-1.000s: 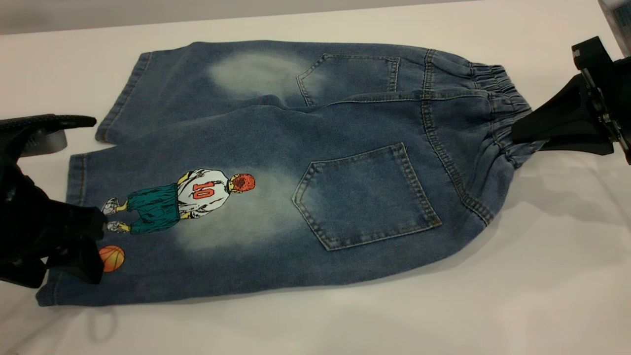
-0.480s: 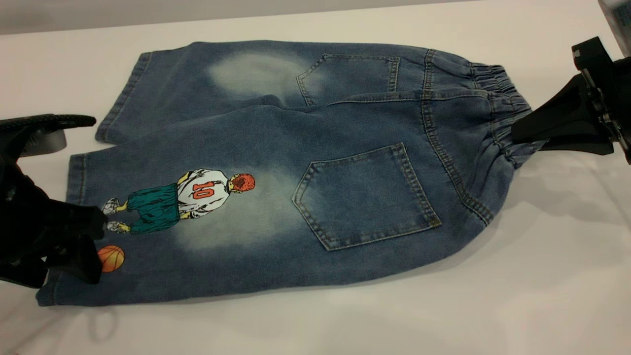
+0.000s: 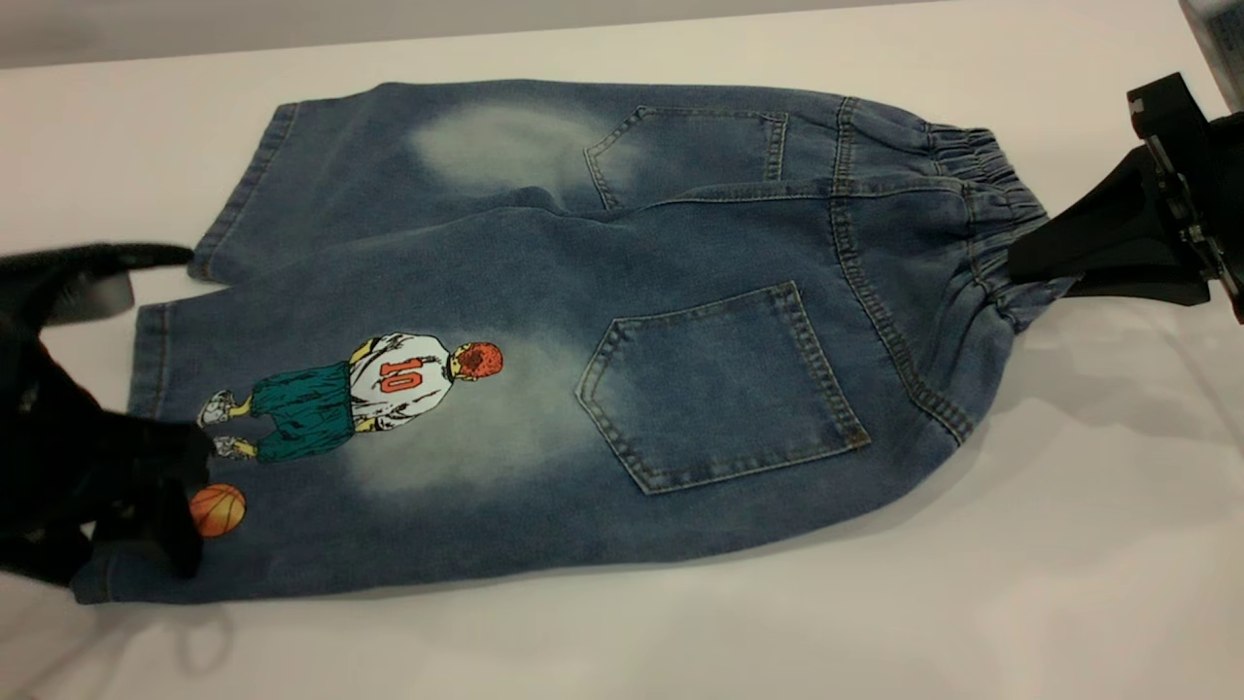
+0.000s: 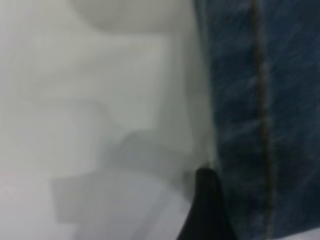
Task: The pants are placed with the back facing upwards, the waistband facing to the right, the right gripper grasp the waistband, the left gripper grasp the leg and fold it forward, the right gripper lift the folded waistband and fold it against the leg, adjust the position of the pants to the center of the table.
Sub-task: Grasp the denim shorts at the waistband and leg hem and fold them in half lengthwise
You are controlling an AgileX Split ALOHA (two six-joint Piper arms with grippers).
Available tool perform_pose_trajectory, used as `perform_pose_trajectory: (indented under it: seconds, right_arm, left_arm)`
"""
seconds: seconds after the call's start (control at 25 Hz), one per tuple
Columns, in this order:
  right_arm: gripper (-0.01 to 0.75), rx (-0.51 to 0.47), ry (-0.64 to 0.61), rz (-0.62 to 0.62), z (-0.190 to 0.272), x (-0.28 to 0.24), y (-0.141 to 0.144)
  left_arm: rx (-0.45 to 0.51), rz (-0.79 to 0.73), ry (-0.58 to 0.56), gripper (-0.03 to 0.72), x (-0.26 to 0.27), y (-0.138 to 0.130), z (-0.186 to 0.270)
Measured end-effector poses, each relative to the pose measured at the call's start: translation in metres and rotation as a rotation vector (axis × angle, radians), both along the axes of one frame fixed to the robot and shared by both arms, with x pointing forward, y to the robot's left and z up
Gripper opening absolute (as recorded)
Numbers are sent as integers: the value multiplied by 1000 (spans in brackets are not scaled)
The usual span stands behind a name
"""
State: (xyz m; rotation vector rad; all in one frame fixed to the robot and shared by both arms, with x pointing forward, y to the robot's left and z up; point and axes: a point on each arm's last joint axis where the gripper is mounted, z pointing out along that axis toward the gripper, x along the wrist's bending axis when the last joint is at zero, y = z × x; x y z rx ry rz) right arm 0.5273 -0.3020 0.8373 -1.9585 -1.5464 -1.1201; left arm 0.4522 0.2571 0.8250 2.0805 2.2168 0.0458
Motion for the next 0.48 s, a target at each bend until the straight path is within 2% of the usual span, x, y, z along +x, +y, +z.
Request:
perform_pose_trajectory:
  seconds: [0.28,0.4,0.48]
  right_arm:
    - [44,5,-1,1,0,0,0]
    - [45,7,-2,2,1,0,0]
    - [46,7,-1,2,1,0,0]
  left_arm:
    - [6,1,14,476,0,0,-7]
    - [6,1,6,420,0,0,-7]
    - [6,1,-9,339,2,0,-7]
